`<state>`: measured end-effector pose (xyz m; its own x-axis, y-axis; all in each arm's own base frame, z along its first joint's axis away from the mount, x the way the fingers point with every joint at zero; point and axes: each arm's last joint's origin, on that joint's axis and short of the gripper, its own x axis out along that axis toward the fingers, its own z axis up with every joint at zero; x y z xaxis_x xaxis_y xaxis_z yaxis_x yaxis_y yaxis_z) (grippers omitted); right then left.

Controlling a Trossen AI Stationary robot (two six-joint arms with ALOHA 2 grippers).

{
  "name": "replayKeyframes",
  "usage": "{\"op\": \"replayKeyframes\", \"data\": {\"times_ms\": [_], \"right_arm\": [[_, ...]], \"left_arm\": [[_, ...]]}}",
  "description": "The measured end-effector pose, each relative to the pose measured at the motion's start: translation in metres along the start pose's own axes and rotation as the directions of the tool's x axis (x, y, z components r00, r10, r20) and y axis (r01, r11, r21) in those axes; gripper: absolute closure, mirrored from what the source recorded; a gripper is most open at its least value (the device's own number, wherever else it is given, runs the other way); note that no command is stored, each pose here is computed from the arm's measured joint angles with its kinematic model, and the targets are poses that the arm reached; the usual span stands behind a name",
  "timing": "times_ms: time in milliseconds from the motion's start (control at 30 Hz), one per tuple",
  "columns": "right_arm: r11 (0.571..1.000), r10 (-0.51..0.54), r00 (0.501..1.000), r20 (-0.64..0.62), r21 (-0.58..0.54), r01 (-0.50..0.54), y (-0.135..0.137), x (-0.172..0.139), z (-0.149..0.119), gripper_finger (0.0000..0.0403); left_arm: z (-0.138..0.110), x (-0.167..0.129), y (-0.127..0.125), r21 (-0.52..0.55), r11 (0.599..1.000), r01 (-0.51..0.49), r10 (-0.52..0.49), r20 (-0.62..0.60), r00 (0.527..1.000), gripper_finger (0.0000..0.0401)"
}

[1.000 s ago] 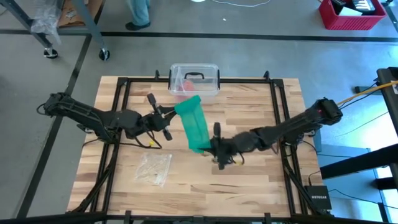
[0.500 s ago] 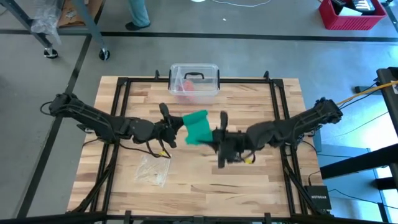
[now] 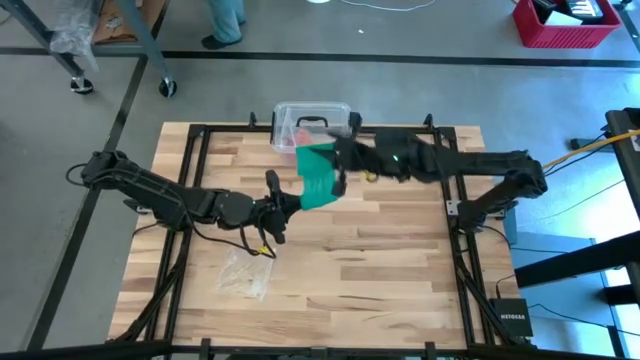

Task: Roll bandage
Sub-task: Roll the green bandage

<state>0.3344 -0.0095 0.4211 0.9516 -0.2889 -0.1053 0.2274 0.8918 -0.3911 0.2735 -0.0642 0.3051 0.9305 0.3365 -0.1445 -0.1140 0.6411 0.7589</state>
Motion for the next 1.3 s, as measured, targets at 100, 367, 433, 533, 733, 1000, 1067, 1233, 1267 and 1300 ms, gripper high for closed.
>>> {"op": "replayKeyframes", "data": {"times_ms": [100,367,433,533,733,1000,1067,1233,1267,1300], "right_arm": [[0.994,0.064,0.997,-0.052,0.096,-0.059,-0.014,0.012,-0.017,0.0398],[0.972,0.12,0.977,-0.178,0.219,-0.079,-0.025,0.04,-0.052,0.0381],[0.97,0.119,0.973,-0.2,0.234,-0.071,-0.025,0.045,-0.058,0.0357],[0.969,0.124,0.963,-0.24,0.236,-0.066,-0.026,0.05,-0.067,0.0309],[0.964,0.126,0.939,-0.32,0.262,-0.04,-0.03,0.051,-0.078,0.0213],[0.938,0.215,0.892,-0.398,0.339,-0.075,-0.029,0.062,-0.1,0.0154],[0.933,0.236,0.879,-0.414,0.349,-0.086,-0.027,0.065,-0.106,0.015],[0.932,0.242,0.873,-0.423,0.351,-0.088,-0.025,0.069,-0.11,0.0149],[0.932,0.241,0.876,-0.418,0.351,-0.089,-0.025,0.069,-0.109,0.0148],[0.932,0.239,0.877,-0.416,0.351,-0.088,-0.026,0.068,-0.108,0.0148]], "left_arm": [[0.0,0.001,0.001,-0.007,1.0,-0.003,0.003,0.0,1.0,0.0391],[-0.006,0.004,0.003,-0.054,0.999,-0.003,0.001,-0.029,1.0,0.0391],[-0.009,0.006,0.003,-0.063,0.998,0.01,-0.013,-0.041,0.999,0.0391],[-0.014,0.009,0.005,-0.091,0.996,0.014,-0.021,-0.067,0.998,0.0391],[-0.027,0.016,0.009,-0.235,0.971,0.053,-0.078,-0.098,0.992,0.0391],[-0.05,0.023,0.003,-0.411,0.905,0.111,-0.142,-0.046,0.989,0.0397],[-0.057,0.024,0.002,-0.429,0.896,0.111,-0.151,-0.061,0.987,0.0396],[-0.07,0.025,-0.003,-0.455,0.882,0.124,-0.181,-0.084,0.98,0.0394],[-0.072,0.026,-0.003,-0.456,0.881,0.124,-0.185,-0.092,0.978,0.0394],[-0.073,0.026,-0.003,-0.459,0.88,0.122,-0.188,-0.1,0.977,0.0396]]}}
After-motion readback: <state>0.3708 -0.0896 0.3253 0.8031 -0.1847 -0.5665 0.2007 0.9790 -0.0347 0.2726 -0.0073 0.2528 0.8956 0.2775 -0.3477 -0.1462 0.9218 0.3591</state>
